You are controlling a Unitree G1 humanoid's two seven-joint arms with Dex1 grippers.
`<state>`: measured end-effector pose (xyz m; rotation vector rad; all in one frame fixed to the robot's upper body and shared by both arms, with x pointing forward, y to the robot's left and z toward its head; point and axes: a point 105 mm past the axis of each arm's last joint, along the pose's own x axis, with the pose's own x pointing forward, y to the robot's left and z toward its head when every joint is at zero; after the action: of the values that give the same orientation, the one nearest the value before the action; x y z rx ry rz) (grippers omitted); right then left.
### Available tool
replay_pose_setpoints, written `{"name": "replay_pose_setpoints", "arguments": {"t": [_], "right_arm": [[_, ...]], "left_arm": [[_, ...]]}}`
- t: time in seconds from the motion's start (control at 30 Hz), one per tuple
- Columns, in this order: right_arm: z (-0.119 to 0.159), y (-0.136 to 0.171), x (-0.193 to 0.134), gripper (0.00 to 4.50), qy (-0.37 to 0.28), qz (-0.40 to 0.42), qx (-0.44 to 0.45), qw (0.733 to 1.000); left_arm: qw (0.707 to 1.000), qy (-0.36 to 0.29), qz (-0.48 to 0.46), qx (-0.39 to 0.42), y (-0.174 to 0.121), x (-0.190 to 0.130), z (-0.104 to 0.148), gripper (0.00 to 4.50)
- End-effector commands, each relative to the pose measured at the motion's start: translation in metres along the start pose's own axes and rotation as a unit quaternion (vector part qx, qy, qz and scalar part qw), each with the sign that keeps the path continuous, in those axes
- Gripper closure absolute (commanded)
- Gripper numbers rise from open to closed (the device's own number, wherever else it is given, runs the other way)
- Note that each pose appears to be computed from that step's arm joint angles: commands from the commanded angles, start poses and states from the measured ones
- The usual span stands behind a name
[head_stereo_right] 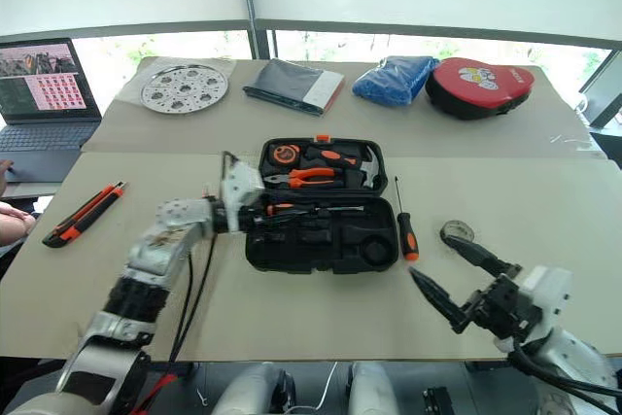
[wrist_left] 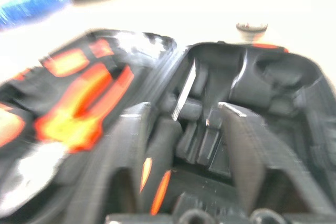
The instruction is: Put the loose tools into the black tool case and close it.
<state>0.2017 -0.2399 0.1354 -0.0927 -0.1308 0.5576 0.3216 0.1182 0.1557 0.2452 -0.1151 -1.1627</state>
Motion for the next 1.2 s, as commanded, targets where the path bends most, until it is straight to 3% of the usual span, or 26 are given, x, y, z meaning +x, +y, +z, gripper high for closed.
{"name": "replay_pose_setpoints", "arguments": {"t": [0.03,0.1,0.27,0.37,0.57,0.87,0.97,1.07,1.2], "right_arm": [[-0.015,-0.025,-0.021,0.0,0.09,-0.096,-0.017,0.991],[-0.021,-0.024,-0.031,0.0,0.106,-0.108,0.003,0.989],[-0.04,-0.019,-0.056,0.0,0.146,-0.115,0.027,0.982],[-0.038,-0.024,-0.053,0.0,0.142,-0.11,0.026,0.983],[-0.014,-0.035,-0.003,0.0,0.133,-0.065,0.067,0.987],[-0.003,-0.045,0.069,0.0,0.284,-0.025,0.088,0.954],[-0.009,-0.045,0.081,0.7,0.312,-0.024,0.09,0.946],[-0.013,-0.041,0.089,1.74,0.325,-0.013,0.09,0.941],[-0.024,-0.045,0.09,1.74,0.349,-0.031,0.083,0.933]], "left_arm": [[0.998,-0.029,-0.034,0.038,-0.016,-0.047,0.017,0.57],[0.999,-0.031,-0.029,0.034,-0.021,-0.071,0.019,0.04],[0.999,0.026,0.022,0.012,-0.026,-0.128,0.007,0.04],[0.999,0.026,0.041,0.003,-0.029,-0.139,0.009,0.04],[1.0,-0.01,0.004,0.0,-0.043,-0.117,0.022,0.04],[0.996,-0.058,-0.069,0.017,-0.062,-0.068,0.043,0.04],[0.995,-0.059,-0.073,0.016,-0.063,-0.065,0.044,0.0],[0.995,-0.06,-0.074,0.016,-0.065,-0.063,0.044,0.0],[0.996,-0.059,-0.071,0.017,-0.065,-0.062,0.044,0.0]]}}
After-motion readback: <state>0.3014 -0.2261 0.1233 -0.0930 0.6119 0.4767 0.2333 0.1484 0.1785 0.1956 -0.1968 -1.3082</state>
